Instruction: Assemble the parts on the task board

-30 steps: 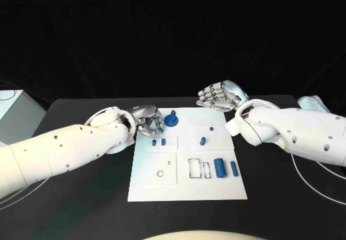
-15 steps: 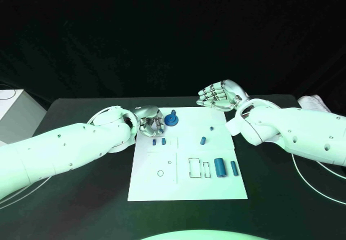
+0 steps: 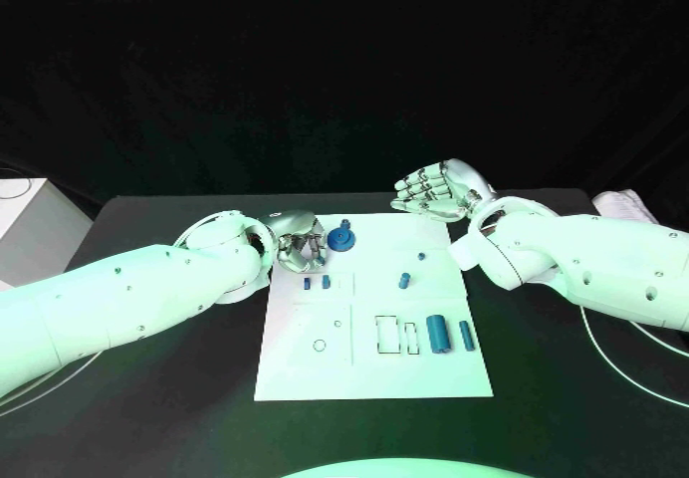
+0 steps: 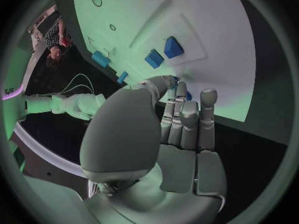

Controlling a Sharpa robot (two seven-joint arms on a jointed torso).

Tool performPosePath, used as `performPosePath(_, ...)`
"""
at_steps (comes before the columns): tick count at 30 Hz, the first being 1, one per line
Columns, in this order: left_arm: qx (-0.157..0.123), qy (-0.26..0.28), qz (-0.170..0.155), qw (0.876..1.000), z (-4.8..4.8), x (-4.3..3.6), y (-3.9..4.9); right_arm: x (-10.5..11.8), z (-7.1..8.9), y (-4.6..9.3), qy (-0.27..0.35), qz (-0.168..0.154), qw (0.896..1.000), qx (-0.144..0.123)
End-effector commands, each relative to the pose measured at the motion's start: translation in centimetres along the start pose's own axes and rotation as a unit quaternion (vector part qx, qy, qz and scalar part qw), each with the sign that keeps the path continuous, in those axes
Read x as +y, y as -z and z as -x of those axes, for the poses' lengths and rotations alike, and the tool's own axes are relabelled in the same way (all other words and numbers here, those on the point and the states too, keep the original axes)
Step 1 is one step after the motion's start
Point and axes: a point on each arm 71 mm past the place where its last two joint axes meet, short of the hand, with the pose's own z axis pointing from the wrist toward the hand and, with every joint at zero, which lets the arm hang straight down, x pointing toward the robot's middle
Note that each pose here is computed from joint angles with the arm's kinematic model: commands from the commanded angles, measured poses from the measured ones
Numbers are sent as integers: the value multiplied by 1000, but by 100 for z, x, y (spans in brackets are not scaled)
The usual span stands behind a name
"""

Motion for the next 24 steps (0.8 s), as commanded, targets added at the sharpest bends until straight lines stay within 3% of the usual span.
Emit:
performPosePath(1, 11, -8, 9, 1000, -27, 17, -2, 16, -9, 0, 3, 10, 1000, 4)
performPosePath(7, -4, -4, 5, 1000, -5, 17, 3, 16, -9, 0, 3, 10, 1000, 4)
performPosePath(17, -47, 25, -28, 998, 49, -62, 21, 19, -14, -3, 3, 10, 1000, 4)
performPosePath(24, -54, 32, -28, 998, 66, -35, 53, 18, -11, -2, 3, 10, 1000, 4)
